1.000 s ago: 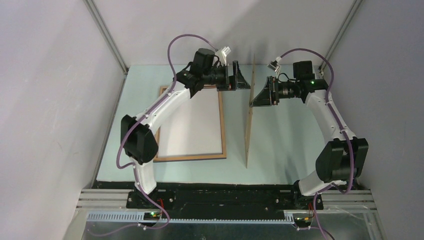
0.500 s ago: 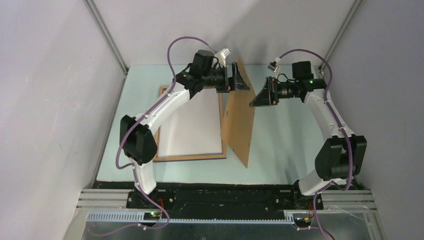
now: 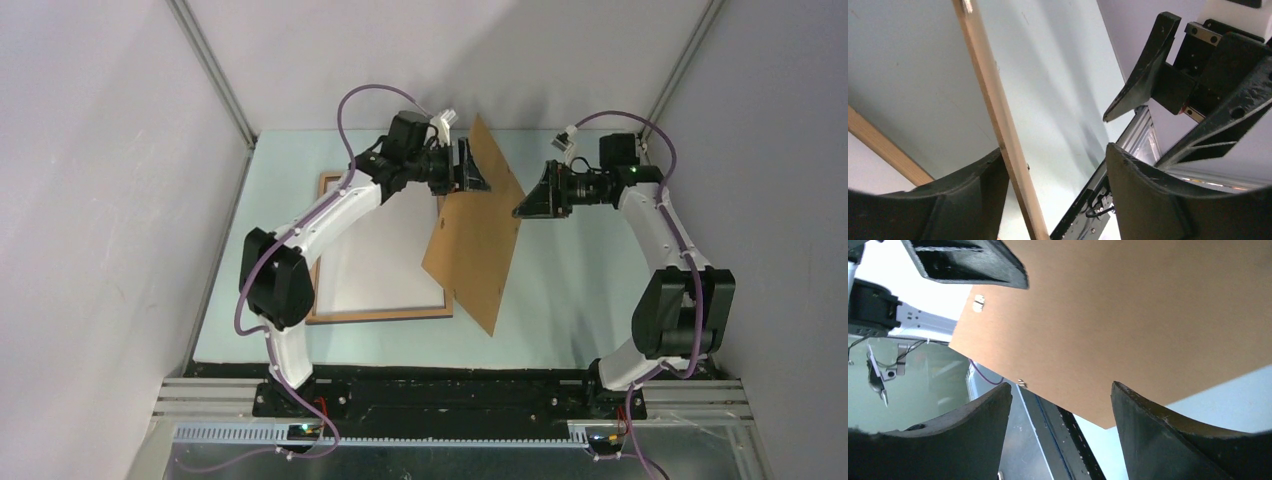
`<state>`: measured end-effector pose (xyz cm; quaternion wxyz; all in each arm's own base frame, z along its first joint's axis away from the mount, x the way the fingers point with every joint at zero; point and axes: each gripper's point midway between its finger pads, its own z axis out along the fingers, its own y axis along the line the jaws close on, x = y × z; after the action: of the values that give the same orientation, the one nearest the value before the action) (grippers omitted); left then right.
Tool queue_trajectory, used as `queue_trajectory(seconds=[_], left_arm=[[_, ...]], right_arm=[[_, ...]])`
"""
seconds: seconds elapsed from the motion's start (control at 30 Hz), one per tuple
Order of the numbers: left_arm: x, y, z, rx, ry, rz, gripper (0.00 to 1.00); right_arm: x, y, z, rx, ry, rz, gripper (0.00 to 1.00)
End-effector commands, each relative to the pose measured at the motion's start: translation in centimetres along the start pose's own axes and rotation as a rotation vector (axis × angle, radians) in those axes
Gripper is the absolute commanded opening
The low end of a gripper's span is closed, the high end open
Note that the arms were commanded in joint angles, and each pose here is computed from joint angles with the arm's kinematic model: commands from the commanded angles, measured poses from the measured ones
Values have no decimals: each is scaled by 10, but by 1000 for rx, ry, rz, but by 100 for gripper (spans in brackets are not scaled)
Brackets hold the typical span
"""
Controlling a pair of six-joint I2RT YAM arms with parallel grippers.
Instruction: Put the photo into the frame
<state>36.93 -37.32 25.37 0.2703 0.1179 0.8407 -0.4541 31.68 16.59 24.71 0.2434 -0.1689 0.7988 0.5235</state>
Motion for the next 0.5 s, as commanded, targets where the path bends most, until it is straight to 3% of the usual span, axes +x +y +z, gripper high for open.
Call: queue_trajectory(seconds=[0.0,0.27,0.47], left_arm=[[0,-4,-3,8,-16,26,66],[-2,1,0,-10,-19,42,41],[-3,3,1,-23,-21,53,16]], right_arm=[[15,-37,-9,69,3,59,76],[36,-74,-25,114,-10,143,75],[45,-85,-32,119,-21,174,74]])
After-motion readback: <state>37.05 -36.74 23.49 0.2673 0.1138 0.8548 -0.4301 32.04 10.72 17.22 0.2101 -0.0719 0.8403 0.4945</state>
